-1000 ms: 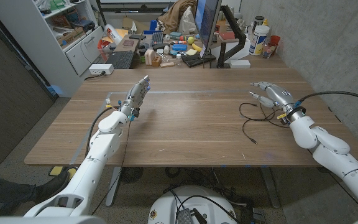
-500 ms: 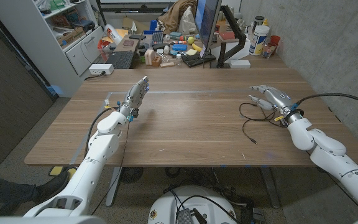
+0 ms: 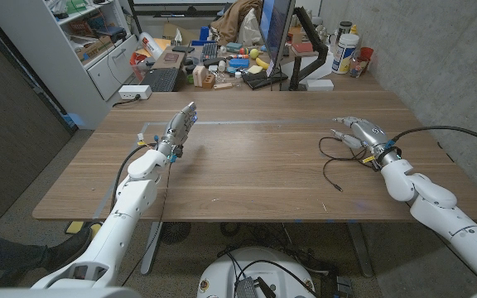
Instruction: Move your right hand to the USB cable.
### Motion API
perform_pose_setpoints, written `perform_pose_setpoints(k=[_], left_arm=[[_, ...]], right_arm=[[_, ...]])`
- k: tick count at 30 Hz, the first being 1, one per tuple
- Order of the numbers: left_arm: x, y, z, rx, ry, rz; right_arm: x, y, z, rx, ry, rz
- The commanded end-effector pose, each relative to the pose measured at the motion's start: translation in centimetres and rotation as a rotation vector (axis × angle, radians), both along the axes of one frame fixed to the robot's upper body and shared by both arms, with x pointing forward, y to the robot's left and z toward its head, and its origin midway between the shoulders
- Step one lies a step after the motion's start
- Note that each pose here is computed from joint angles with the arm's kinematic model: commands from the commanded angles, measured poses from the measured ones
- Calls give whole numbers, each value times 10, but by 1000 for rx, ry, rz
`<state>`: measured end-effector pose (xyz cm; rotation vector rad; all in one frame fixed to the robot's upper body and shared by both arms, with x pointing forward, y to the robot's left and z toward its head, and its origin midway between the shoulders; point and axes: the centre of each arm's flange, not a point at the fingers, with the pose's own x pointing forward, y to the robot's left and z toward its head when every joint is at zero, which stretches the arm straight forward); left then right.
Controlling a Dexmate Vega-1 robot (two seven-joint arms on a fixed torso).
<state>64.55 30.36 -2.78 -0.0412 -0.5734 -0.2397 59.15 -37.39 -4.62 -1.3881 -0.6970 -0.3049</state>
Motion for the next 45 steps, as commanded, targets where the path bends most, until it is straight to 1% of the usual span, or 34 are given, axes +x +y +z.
perform_pose_setpoints(k=[1, 8, 15, 21, 27, 35, 45], left_arm=[[-1, 1, -3, -3, 5, 1], [-2, 0, -6, -5, 13, 2], [-2, -2, -8, -8, 16, 2], [0, -5, -9, -10, 23, -4], [1, -7, -9, -12, 21, -12], [1, -7, -9, -10, 20, -12], [1, -7, -8, -12, 11, -13]], right_arm=[[3, -1, -5, -6, 39, -22], [6, -4, -10, -15, 74, -35], [9, -8, -13, -16, 113, -51], [7, -12, -13, -13, 144, -74], [6, -13, -13, -25, 178, -87], [4, -12, -11, -32, 178, -89], [3, -10, -9, -36, 162, -84]])
